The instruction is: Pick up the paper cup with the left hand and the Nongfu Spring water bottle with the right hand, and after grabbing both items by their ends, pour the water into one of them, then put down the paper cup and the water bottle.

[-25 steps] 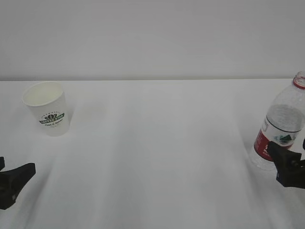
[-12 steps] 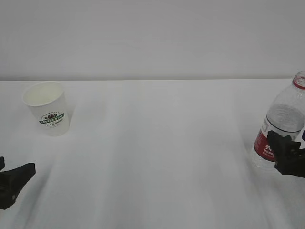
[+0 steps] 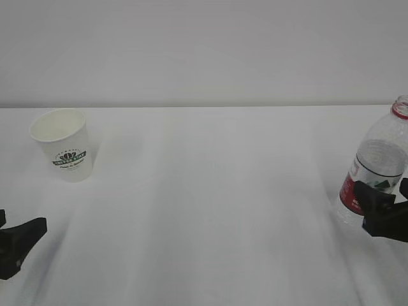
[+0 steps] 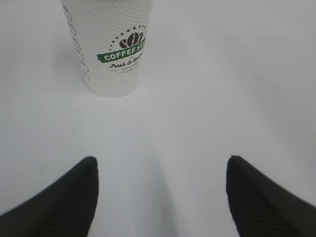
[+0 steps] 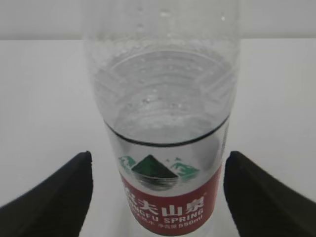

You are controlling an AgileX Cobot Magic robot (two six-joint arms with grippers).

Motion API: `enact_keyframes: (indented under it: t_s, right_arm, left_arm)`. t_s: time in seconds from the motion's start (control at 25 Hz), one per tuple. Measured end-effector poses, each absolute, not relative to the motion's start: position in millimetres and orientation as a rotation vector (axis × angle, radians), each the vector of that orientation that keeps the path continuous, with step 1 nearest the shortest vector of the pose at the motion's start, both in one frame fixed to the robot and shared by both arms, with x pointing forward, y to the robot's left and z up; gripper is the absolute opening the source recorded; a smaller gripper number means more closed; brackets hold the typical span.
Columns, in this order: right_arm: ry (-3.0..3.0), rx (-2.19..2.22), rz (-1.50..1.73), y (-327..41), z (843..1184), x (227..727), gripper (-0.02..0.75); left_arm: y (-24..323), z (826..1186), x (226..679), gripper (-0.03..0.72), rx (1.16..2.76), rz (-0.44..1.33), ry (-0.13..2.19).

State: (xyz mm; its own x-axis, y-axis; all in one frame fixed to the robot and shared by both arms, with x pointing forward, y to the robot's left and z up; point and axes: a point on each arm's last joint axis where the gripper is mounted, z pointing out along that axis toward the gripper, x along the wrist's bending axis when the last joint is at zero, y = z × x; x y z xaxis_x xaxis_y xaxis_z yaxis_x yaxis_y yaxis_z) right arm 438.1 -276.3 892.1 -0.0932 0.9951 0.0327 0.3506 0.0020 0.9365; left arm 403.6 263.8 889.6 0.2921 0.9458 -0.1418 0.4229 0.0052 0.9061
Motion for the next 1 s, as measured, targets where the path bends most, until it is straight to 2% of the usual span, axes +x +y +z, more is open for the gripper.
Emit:
enact_keyframes:
  t_s: [1.0]
  right_arm:
    - [1.530,1.355,1.069,-276.2,894.7,456.8,0.624]
  left_arm:
    - [264.2,889.6,403.8,0.587,1.585,0.677,1.294]
